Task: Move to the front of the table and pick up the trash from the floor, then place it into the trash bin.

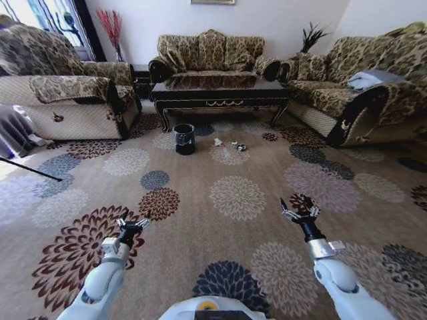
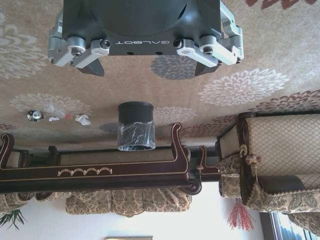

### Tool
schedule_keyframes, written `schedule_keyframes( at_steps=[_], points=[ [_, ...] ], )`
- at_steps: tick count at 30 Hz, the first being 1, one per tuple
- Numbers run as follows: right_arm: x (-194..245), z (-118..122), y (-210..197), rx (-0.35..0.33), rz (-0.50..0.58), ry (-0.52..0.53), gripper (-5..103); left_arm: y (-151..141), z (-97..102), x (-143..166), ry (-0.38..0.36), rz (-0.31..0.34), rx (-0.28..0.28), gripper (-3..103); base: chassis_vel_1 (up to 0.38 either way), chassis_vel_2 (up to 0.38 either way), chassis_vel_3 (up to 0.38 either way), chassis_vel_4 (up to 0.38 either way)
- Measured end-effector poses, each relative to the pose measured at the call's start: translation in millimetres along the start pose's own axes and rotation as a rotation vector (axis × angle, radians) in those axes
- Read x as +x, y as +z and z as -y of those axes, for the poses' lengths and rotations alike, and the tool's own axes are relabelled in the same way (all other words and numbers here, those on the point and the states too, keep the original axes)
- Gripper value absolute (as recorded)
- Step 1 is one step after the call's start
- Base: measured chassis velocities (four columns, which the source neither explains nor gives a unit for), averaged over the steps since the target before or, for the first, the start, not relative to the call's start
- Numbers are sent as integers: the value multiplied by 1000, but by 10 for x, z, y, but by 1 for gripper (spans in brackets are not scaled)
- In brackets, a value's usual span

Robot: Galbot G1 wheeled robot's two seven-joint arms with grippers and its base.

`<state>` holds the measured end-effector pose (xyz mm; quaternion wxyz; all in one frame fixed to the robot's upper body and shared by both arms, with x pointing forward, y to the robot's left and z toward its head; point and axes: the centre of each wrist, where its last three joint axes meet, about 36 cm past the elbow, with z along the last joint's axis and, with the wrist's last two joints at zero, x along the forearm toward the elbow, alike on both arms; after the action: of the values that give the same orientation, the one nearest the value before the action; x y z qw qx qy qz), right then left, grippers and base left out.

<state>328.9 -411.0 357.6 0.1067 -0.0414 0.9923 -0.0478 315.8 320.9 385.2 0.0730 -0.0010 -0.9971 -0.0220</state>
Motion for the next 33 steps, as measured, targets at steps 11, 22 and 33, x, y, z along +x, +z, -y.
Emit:
schedule_keyframes(
  at_steps=[11,22,33],
  points=[
    [-7,1,-3,0,3,-3,100,0,-1,-4,-1,-1,0,100,0,0,0,0],
    [6,-2,-1,11,-17,-20,100,26,-7,-4,-3,70,20,100,0,0,0,0],
    [20,-19,13,13,-11,-39,100,40,-10,-4,-1,81,10,100,-4,6,5,-4]
  ],
)
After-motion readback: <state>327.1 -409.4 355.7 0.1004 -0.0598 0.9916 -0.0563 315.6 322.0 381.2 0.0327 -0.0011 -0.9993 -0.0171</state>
